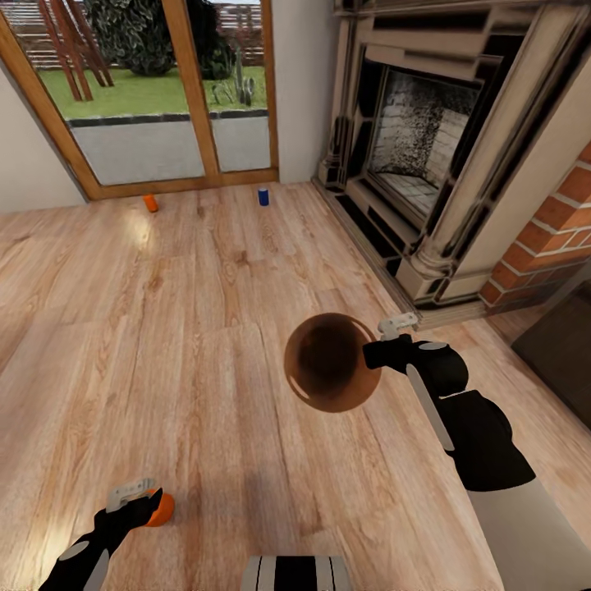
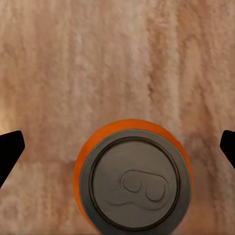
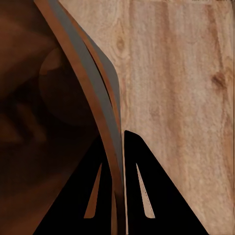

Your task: Put the three can of soda from the living room inside the tash can in the kitchen.

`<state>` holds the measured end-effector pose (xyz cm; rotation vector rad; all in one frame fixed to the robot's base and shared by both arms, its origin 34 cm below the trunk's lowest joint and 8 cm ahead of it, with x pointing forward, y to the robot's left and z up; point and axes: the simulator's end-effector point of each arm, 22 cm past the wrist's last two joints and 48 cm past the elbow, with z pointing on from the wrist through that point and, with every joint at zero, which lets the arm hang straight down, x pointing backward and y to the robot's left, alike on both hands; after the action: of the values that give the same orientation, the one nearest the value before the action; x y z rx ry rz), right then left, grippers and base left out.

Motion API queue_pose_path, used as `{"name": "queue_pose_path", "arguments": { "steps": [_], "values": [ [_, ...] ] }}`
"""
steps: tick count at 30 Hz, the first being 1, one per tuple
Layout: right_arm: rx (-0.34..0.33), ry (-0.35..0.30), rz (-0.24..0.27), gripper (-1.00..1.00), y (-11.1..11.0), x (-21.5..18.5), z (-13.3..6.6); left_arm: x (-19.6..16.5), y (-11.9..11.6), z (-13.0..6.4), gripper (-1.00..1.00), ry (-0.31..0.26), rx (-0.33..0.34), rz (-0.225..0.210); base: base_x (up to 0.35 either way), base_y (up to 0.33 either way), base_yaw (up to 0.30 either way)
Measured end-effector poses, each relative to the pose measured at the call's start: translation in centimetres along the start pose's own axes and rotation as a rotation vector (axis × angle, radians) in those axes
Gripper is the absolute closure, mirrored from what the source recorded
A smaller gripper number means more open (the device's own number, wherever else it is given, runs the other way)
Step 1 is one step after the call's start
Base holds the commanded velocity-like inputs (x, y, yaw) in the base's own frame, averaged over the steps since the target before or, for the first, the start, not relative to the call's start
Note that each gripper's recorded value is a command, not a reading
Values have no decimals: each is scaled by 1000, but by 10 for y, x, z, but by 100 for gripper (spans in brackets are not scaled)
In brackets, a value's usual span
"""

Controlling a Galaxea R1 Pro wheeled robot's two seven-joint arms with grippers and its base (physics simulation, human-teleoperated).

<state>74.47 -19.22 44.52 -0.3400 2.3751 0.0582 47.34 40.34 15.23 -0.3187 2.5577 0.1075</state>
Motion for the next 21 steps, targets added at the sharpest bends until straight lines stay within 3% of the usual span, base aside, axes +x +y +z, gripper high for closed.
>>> {"name": "queue_pose_path", "arguments": {
  "steps": [12,21],
  "values": [
    [-2,-10,-13,100,3,-6,-1,2,0,0,-100,5,-1,1,0,0,0],
    [-8,8,-11,100,3,1,15,22,3,6,-100,43,-9,8,0,0,0]
  ]
}}
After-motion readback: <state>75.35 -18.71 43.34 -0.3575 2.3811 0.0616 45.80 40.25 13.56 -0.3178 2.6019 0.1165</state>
